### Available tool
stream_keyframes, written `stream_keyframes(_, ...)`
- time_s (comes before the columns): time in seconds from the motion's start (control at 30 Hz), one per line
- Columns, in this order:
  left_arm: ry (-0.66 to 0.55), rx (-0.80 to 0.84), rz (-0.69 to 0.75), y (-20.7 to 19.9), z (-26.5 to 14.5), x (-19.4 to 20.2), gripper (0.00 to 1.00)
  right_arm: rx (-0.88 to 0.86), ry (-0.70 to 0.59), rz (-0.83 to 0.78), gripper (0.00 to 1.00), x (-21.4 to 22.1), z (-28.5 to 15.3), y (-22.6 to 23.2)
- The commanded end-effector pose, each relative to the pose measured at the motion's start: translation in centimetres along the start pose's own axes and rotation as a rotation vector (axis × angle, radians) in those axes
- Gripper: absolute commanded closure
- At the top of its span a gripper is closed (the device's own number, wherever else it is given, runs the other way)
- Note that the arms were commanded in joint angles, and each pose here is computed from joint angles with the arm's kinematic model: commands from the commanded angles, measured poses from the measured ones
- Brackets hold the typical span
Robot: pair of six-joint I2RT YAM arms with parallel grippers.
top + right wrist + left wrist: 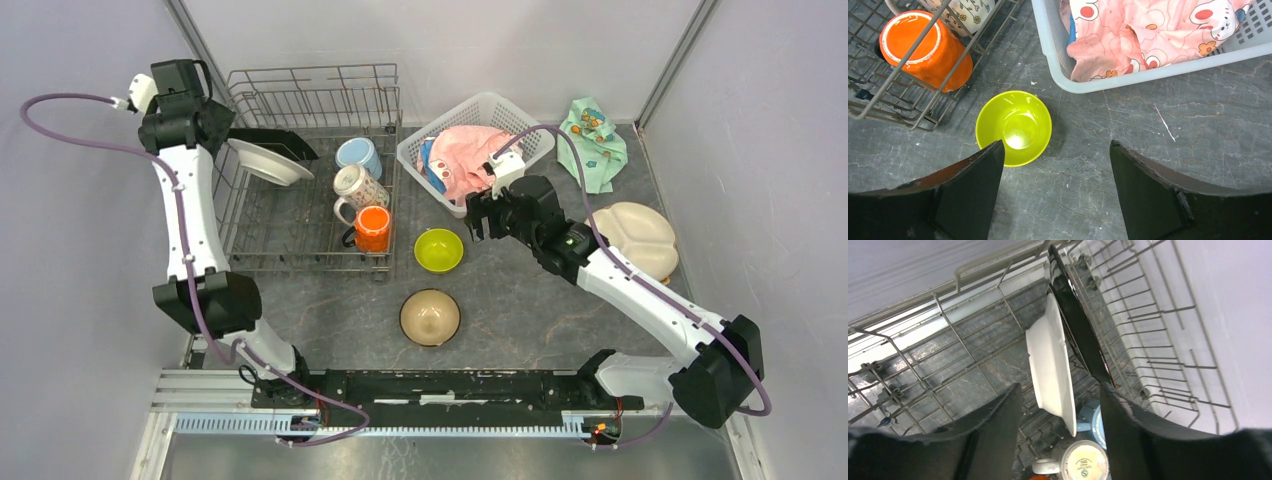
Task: Load the mixed dishes into the dish rack
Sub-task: Insert the plate into the dish rack.
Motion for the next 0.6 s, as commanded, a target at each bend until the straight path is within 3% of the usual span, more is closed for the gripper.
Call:
stream_keyframes(0.0,-0.052,0.019,-0.021,0.9,-2.6,-2.2,0.35,0.003,-0.061,0.012,0.17,-2.4,0.0,-0.2)
stream_keyframes(0.1,0.094,0.105,-0.111,0.4,-2.1,0.1,0.47,-0.006,-0.068,0.014,0.17,-2.6,0.0,-0.1)
stream_keyframes(0.23,0.187,0.18,-0.169,-1.0,-0.8,1.9,0.55,-0.002,-0.073,0.005,0.17,-2.8,-0.1,-0.2)
stream_keyframes(0.4,0.311,0.186,-0.148,-2.0,0.5,4.5,0.55,0.011,-0.073,-0.004,0.17,-2.3,-0.2,-0.4)
stream_keyframes(0.57,0.324,0.136,-0.133,-1.2,1.4,5.9,0.52,0.025,-0.078,-0.016,0.16,-2.4,-0.1,-0.7)
Point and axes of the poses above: each gripper's point midway between its finger pads, its own z axis out along the fingers, its own y axis along the line the jaws close on, x = y × z, the point moved 3 cm from there along -z, back along the fingers, and after that the axes turned 12 degrees about -z, right-handed, at the moved point
